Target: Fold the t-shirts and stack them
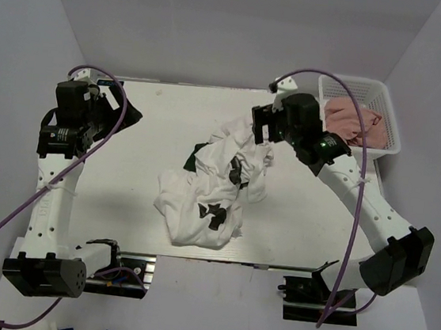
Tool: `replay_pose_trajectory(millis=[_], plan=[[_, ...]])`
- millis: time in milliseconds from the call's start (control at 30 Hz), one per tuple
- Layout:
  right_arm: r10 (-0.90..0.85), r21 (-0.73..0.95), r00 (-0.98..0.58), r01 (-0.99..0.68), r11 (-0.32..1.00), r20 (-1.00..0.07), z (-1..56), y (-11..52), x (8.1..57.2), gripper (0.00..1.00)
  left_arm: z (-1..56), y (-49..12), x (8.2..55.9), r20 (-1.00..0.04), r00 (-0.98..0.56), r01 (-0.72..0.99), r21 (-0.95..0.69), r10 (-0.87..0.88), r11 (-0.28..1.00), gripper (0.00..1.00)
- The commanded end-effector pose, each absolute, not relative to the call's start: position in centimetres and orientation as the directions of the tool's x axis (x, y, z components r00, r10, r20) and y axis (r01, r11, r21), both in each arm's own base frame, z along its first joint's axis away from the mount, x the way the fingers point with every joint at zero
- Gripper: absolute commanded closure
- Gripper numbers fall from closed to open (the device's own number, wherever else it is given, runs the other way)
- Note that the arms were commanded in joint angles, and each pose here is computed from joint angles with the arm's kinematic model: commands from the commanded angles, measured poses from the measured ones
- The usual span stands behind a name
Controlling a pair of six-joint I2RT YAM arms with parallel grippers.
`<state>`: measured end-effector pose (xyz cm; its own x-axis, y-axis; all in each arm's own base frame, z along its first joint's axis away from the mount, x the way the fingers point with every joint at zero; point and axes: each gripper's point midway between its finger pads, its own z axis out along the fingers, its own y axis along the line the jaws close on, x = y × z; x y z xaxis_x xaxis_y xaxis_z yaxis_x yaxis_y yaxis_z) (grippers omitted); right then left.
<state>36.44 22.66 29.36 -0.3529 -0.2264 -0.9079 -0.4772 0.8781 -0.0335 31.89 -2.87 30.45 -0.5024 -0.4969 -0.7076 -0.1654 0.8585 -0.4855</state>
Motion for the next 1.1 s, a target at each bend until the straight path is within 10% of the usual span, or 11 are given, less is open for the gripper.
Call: replay_pose_trajectory(millis=[0,567,967,1067], plan=[[-0.317,-0.096,-0.3,-0.574,0.813,-0.9,30.0,23.1,33.1,0.1,31.0,-3.2,31.0,-0.702,-0.522,-0.156,-0.479,-0.484,0.864,0.0],[-0.673,-0.024,-0.111,-0.982,0.188,-0.731,12.9,38.1,15.5,0.1,24.2,-2.9,24.7,-0.547,-0.646,-0.325,-0.432,-0.532,0.841,0.0],[-0.794,-0.121,-0.139,-0.959,0.257,-0.591,2.7,37.1,17.1,0.1,22.8,-2.4,23.8,-0.518,-0.661,-0.374,-0.4,-0.543,0.837,0.0],[-0.763,-0.184,-0.125,-0.934,0.306,-0.635,5.6,37.8,18.9,0.31,23.1,-2.2,23.9,-0.529,-0.652,-0.376,-0.396,-0.543,0.838,0.0]])
